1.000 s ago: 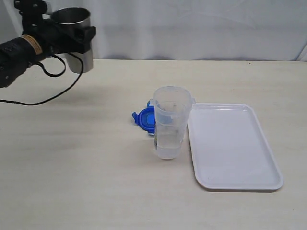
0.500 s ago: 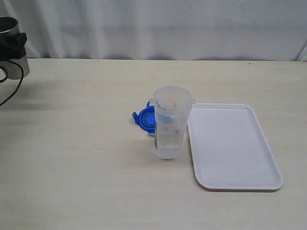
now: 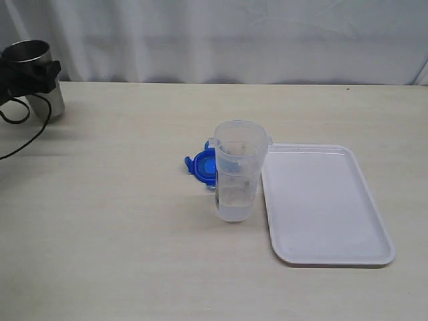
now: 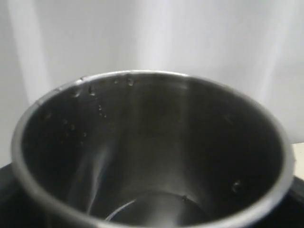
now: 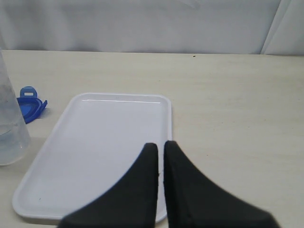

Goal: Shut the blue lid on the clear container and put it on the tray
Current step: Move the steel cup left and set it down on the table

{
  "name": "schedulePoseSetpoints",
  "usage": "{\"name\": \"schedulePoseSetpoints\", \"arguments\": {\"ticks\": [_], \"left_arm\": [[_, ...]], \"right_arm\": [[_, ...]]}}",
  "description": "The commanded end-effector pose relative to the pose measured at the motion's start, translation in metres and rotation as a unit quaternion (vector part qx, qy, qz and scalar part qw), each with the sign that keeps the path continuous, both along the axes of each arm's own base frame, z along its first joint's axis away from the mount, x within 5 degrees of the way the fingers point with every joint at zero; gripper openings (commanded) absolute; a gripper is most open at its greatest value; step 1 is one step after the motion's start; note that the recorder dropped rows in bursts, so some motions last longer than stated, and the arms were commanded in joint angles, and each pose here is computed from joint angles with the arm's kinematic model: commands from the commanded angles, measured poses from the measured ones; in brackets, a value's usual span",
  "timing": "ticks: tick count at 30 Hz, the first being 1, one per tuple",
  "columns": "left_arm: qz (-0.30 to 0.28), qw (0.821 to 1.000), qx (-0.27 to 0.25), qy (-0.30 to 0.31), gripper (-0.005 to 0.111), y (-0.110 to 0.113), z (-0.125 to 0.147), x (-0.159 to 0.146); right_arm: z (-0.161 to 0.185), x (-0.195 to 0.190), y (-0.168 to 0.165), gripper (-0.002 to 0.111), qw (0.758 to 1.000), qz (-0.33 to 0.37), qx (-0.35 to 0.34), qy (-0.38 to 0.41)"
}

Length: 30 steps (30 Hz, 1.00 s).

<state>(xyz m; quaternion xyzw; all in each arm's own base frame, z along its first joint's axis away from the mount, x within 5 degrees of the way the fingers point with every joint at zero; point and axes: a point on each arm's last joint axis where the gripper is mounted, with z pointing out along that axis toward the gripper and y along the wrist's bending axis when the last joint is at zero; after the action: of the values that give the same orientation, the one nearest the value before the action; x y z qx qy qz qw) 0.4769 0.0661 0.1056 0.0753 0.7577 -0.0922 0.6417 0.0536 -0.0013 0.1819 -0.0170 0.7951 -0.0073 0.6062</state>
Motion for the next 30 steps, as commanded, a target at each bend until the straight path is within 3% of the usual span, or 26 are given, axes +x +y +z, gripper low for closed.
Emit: {"name": "schedulePoseSetpoints", "arguments": {"ticks": [1, 13, 15, 18, 22, 24, 26, 30], "left_arm": [[-0.008, 0.999, -0.019, -0.028, 0.0, -0.001, 0.003, 0.006], [-0.034, 0.999, -0.009, -0.023, 0.0, -0.005, -0.008, 0.005], [-0.042, 0.999, -0.002, -0.019, 0.005, -0.006, -0.009, 0.004], [-0.038, 0.999, 0.001, -0.009, 0.025, -0.005, -0.011, 0.004], [-0.037, 0.999, 0.002, -0.007, 0.075, -0.005, -0.011, 0.004], [-0.035, 0.999, 0.001, -0.007, 0.094, -0.005, -0.011, 0.004], [-0.033, 0.999, 0.006, 0.002, 0.103, -0.004, -0.013, 0.004], [-0.03, 0.999, 0.011, 0.014, 0.104, -0.004, -0.015, 0.004]], "right_arm": [[0.001, 0.0, 0.0, 0.005, 1.0, 0.0, 0.002, -0.007], [0.001, 0.0, 0.0, 0.005, 1.0, 0.0, 0.002, -0.007], [0.001, 0.0, 0.0, 0.005, 1.0, 0.0, 0.002, -0.007], [0.001, 0.0, 0.0, 0.005, 1.0, 0.0, 0.002, -0.007], [0.001, 0.0, 0.0, 0.005, 1.0, 0.0, 0.002, -0.007], [0.001, 0.0, 0.0, 0.005, 1.0, 0.0, 0.002, -0.007], [0.001, 0.0, 0.0, 0.005, 1.0, 0.0, 0.002, -0.007], [0.001, 0.0, 0.0, 0.005, 1.0, 0.0, 0.002, -0.007]]}}
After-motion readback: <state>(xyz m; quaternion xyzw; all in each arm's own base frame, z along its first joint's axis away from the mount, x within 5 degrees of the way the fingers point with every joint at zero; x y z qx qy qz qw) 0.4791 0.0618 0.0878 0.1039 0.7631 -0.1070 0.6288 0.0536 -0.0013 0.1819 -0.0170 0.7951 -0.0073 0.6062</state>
